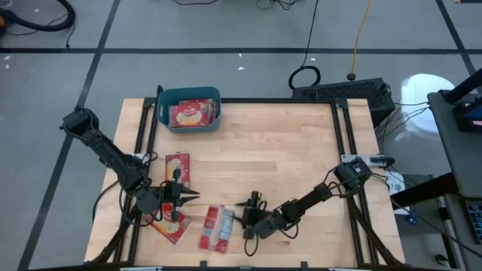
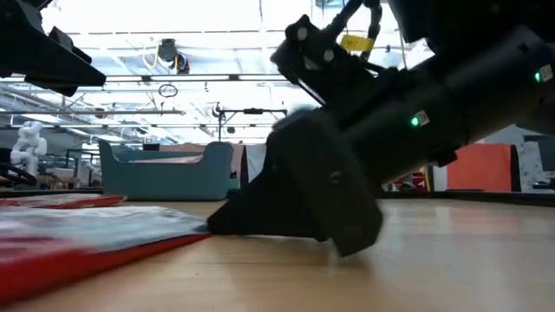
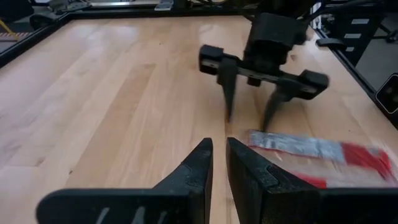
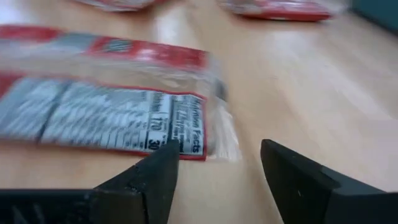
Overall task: Sort popcorn bags into baskets
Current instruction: Put the red popcorn bag into the blue bin
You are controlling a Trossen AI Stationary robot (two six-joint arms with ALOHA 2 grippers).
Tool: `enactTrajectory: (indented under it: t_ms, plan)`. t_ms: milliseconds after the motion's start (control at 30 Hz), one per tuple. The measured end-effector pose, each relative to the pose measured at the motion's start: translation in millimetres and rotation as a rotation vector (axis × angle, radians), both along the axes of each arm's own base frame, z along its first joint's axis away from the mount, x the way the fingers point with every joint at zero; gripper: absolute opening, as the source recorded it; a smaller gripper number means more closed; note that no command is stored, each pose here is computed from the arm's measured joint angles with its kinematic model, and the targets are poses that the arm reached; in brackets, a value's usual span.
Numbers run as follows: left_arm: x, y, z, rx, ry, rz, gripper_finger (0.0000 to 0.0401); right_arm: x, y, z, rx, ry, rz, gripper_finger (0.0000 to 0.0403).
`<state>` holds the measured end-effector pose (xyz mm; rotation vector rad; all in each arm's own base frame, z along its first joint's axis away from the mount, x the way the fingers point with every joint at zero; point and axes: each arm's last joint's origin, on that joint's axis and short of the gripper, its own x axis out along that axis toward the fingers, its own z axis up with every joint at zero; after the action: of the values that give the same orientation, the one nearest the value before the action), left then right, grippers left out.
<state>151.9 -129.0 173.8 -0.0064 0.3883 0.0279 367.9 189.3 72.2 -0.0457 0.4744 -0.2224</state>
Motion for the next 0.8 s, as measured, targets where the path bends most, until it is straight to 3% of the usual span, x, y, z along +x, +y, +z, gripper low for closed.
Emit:
enactTrajectory:
  t_ms: [100, 400, 567, 800]
  plan:
    - [0, 0, 0, -0.002, 0.000, 0.001, 0.0051, 0, -1, 0, -0.027, 0.004, -0.014, 0.0219]
    - [0, 0, 0, 0.001, 0.000, 0.000, 0.0051, 5, 2, 10, 0.082, 0.039, 0.289, 0.0219]
    - [0, 0, 0, -0.005, 0.000, 0.003, 0.0051, 11, -9, 9, 0.179, 0.054, 0.289, 0.0219]
    - [0, 0, 0, -0.004, 0.001, 0.003, 0.0051, 10, -9, 8, 0.193, 0.072, 0.273, 0.0208]
